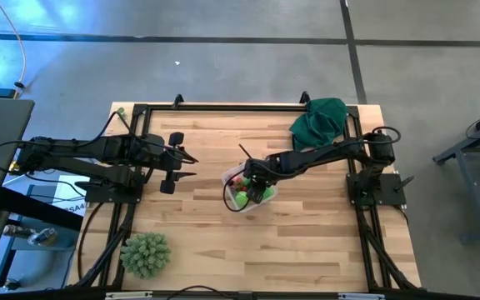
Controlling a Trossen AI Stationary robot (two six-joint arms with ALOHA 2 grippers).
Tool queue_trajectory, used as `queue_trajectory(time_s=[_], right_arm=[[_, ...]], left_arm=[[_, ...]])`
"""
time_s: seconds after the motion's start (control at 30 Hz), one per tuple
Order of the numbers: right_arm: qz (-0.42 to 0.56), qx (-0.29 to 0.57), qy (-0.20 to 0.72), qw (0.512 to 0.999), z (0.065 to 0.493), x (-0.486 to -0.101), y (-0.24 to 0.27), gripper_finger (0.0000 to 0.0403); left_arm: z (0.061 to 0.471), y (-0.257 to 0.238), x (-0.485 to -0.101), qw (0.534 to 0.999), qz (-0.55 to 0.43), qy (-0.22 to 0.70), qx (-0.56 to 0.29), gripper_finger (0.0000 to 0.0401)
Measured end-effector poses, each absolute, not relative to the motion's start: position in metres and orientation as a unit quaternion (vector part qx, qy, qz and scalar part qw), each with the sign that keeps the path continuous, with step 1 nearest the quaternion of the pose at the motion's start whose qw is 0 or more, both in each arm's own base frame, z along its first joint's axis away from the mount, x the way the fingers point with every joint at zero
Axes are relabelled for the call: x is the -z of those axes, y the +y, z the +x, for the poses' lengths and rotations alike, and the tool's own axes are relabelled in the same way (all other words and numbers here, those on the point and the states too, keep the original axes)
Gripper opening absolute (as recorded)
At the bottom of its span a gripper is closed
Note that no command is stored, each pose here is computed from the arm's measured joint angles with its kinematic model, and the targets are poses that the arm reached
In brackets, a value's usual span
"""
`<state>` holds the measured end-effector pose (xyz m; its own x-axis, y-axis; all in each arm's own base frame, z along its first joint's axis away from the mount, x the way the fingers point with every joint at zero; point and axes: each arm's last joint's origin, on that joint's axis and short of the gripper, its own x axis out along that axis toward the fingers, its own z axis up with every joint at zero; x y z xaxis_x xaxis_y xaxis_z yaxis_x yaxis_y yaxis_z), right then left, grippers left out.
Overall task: Pick and placing Produce into tupperware
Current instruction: Put the pink peach into the transparent container, then adjust the transparent container
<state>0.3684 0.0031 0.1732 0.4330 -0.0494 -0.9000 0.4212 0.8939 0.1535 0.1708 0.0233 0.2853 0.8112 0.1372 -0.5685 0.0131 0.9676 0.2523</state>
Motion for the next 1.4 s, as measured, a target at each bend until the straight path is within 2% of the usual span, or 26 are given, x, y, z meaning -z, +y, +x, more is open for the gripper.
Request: queue_trajectory(time_s=[0.43,0.67,0.97,1.4], right_arm=[[0.184,0.138,0.5,0.835,0.371,-0.175,0.003,0.015],[0.186,0.134,0.497,0.837,0.372,-0.175,0.003,0.0152],[0.18,0.105,0.477,0.854,0.365,-0.198,0.021,0.0152],[0.163,0.126,0.517,0.831,0.353,-0.193,0.052,0.0151]], left_arm=[[0.171,0.023,-0.285,0.944,0.123,0.306,-0.033,0.0179],[0.171,0.023,-0.285,0.944,0.123,0.305,-0.033,0.0179],[0.171,0.023,-0.285,0.944,0.123,0.305,-0.033,0.0179],[0.171,0.023,-0.285,0.944,0.123,0.306,-0.033,0.0179]])
